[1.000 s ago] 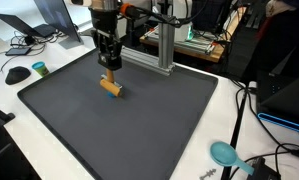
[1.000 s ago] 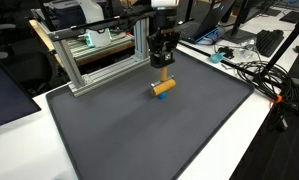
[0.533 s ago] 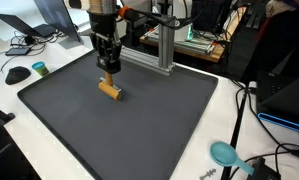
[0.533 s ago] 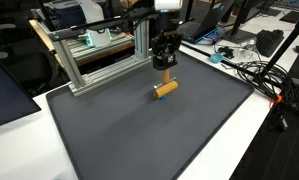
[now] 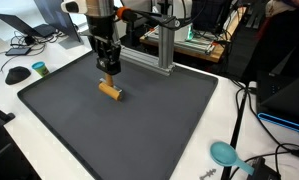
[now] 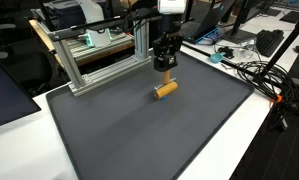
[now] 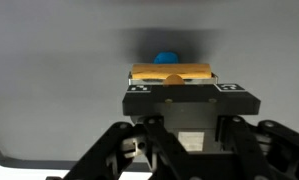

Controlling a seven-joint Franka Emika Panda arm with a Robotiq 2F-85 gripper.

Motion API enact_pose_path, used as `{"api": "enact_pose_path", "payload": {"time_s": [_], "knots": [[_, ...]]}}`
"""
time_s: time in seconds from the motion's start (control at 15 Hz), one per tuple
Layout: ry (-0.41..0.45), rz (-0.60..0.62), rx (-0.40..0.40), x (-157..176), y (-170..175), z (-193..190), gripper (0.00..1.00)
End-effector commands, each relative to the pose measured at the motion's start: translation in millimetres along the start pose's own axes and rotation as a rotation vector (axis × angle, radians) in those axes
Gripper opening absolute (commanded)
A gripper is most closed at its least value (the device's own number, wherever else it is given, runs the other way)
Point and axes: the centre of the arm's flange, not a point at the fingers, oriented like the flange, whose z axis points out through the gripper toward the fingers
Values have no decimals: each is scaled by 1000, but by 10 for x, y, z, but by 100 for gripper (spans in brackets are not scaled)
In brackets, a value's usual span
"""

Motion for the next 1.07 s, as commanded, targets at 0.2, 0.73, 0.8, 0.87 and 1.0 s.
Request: {"api": "enact_pose_path", "payload": {"time_s": [0.2, 0.73, 0.8, 0.87, 1.0], "knots": [[-94, -23, 10, -2, -46, 250, 22], [-108, -26, 10, 30, -96, 424, 22], [-120, -29, 16, 30, -101, 446, 22], [-144, -36, 25, 20, -106, 466, 22], [-177, -53, 29, 1, -108, 490, 22]]}}
